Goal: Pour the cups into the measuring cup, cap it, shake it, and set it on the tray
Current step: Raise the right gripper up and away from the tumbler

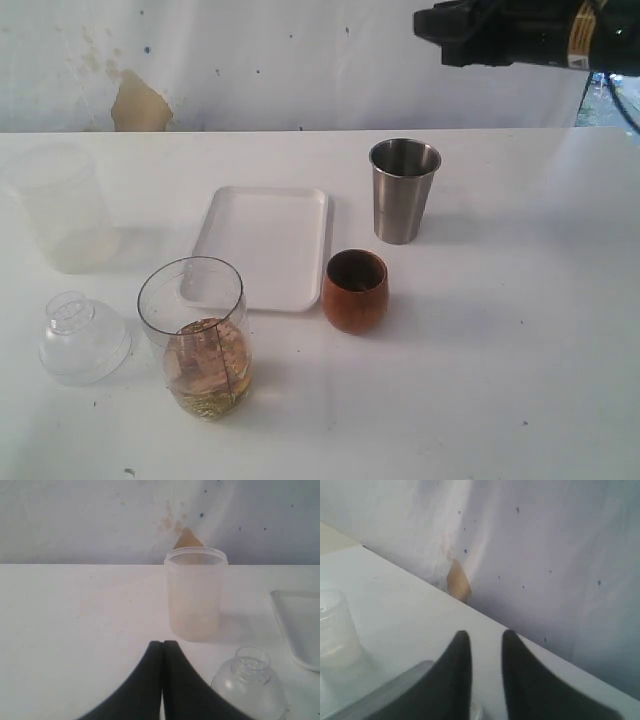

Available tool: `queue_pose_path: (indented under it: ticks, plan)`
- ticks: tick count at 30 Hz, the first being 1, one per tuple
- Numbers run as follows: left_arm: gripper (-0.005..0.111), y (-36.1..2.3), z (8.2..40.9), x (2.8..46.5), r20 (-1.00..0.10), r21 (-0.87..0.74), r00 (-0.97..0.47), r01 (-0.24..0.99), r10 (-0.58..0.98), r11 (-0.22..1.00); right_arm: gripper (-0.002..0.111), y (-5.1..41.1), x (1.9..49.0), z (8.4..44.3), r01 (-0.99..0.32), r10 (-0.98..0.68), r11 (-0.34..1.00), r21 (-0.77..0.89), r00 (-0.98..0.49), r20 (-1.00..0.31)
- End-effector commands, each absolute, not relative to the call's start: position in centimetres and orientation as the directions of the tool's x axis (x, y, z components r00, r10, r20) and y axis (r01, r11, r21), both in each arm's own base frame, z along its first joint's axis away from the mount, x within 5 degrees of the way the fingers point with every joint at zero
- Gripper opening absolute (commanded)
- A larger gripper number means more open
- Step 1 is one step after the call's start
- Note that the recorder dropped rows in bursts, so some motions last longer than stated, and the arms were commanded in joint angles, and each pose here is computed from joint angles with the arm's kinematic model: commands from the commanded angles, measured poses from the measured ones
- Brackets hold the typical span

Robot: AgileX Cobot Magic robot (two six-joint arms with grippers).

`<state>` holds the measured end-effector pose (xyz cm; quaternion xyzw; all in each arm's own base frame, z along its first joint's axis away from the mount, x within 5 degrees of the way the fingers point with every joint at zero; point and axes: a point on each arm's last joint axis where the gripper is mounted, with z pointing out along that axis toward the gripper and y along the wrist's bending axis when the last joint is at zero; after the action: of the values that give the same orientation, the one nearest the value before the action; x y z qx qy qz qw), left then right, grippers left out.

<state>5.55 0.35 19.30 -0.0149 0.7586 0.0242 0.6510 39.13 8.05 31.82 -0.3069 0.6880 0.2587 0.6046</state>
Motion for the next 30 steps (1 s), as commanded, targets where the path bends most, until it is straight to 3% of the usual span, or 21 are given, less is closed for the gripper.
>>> queue_pose_path:
  ticks: [1, 6, 11, 21, 30]
  plan:
    - [0.000, 0.3, 19.2, 5.5, -0.989, 0.024, -0.146, -0.052, 0.016, 0.998, 0.000, 7.4, 37.1, 35.0, -0.695, -0.121, 0.719, -0.007, -0.115, -0.986]
    - [0.000, 0.3, 19.2, 5.5, -0.989, 0.024, -0.146, -0.052, 0.016, 0.998, 0.000, 6.2, 33.9, 37.7, -0.563, -0.053, 0.822, 0.080, -0.215, -0.975]
    - [0.000, 0.3, 19.2, 5.5, -0.989, 0.024, -0.146, -0.052, 0.016, 0.998, 0.000, 5.8, 28.5, 38.2, -0.547, -0.044, 0.834, 0.070, -0.194, -0.980]
    - [0.000, 0.3, 19.2, 5.5, -0.989, 0.024, -0.146, -0.052, 0.016, 0.998, 0.000, 6.3, 15.2, 41.7, -0.660, -0.025, 0.751, -0.034, 0.024, -0.999]
    - [0.000, 0.3, 19.2, 5.5, -0.989, 0.024, -0.146, -0.052, 0.016, 0.998, 0.000, 6.2, 11.0, 43.5, -0.654, -0.020, 0.747, -0.122, 0.161, -0.987]
